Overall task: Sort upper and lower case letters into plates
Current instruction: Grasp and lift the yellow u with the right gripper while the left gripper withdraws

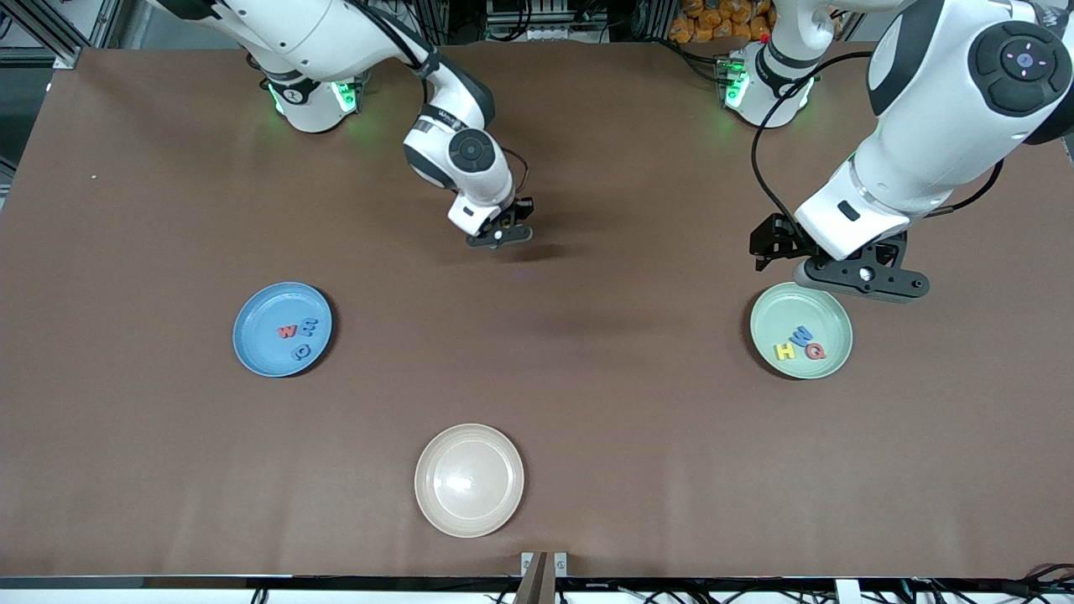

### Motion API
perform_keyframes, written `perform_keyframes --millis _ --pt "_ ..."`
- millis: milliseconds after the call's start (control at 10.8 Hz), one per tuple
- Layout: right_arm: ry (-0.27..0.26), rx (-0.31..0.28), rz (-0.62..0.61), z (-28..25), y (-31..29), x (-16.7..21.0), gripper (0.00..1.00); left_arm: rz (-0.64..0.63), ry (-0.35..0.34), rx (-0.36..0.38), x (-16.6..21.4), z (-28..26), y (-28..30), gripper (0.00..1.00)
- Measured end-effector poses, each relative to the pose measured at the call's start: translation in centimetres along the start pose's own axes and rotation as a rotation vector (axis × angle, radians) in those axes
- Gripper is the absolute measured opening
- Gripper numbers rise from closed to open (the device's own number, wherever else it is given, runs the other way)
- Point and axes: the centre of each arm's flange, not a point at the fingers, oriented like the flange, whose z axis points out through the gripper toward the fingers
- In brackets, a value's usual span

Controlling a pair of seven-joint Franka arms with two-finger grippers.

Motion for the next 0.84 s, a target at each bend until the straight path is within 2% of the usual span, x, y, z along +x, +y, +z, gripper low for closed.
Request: perform_keyframes --millis 279,465,651,837 --pt "0.004 0.017 0.070 -4.7 2.6 3.1 0.28 0.012 -0.006 0.000 -0.1 0.2 0.4 1.00" --pt "-0.035 -0.002 0.131 -7.5 6.6 5.0 0.28 0.038 -0.007 0.000 -0.3 0.3 1.4 1.00" --pt "-0.075 -0.040 0.137 -9.6 12.6 7.4 0.28 0.113 -0.012 -0.005 -0.8 1.1 5.8 1.00" --pt "-0.099 -0.034 0.115 -11.3 19.6 9.8 0.28 0.232 -0.007 -0.016 -1.7 3.5 13.2 1.00"
